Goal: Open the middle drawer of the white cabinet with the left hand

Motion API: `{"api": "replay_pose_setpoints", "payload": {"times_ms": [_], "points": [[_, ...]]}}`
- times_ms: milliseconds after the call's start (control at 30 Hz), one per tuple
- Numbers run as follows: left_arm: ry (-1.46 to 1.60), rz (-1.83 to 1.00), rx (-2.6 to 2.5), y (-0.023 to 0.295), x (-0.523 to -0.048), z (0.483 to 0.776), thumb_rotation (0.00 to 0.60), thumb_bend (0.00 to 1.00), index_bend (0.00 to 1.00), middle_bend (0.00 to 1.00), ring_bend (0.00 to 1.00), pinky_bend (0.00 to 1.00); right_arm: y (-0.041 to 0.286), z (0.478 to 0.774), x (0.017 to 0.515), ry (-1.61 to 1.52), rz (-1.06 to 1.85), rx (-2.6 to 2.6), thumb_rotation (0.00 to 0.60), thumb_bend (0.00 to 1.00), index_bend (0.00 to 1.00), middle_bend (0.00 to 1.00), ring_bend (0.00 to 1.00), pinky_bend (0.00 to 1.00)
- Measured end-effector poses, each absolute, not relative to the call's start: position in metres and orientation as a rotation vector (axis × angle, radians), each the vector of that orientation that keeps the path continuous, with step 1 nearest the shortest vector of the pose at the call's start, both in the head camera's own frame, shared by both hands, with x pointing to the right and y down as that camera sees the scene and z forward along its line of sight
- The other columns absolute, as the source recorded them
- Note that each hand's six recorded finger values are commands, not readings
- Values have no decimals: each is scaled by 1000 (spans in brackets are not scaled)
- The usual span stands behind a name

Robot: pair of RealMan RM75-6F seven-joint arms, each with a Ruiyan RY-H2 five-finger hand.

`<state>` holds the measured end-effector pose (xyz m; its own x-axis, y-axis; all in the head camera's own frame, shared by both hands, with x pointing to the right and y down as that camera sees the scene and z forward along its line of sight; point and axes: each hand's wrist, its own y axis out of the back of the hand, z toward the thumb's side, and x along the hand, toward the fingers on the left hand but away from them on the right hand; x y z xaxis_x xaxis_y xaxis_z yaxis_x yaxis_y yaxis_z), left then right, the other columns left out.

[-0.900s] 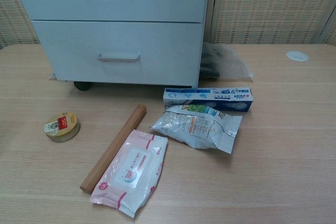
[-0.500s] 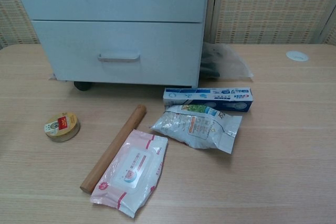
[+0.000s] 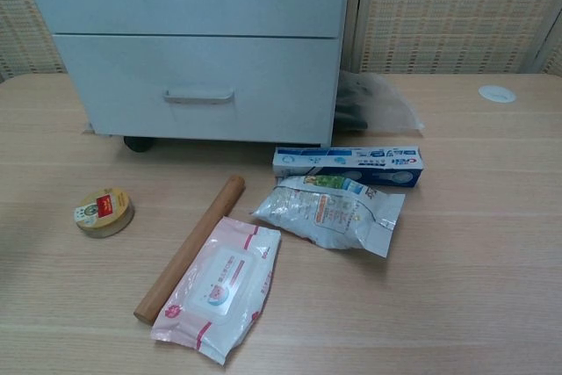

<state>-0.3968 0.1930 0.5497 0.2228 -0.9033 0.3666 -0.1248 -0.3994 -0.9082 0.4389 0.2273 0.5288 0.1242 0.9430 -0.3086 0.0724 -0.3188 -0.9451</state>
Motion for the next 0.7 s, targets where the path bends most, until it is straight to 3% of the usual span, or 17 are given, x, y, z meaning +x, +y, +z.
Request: {"api": "replay_pose_setpoints", "payload": {"times_ms": [200, 333, 533, 700], "points": [[945, -1052, -1823, 164, -365, 546, 600, 314, 119, 443, 489, 773, 230, 538, 432, -971, 1311, -1601, 600, 202, 201, 263, 158, 148], [899, -933, -1888, 146, -341, 545, 600, 315, 132, 683, 702, 931, 231, 540, 430, -962, 1320, -1608, 600, 203, 201, 263, 158, 148], [809, -831, -1944, 125, -309, 546, 600, 420, 176, 903, 918, 1000, 231, 544, 429, -953, 1335, -1617, 600, 203, 201, 263, 158, 148], [734, -813, -1967, 114, -289, 549, 600, 568, 187, 959, 983, 1000, 230, 548, 428, -948, 1341, -1626, 600, 202, 201, 263, 158, 148]]}}
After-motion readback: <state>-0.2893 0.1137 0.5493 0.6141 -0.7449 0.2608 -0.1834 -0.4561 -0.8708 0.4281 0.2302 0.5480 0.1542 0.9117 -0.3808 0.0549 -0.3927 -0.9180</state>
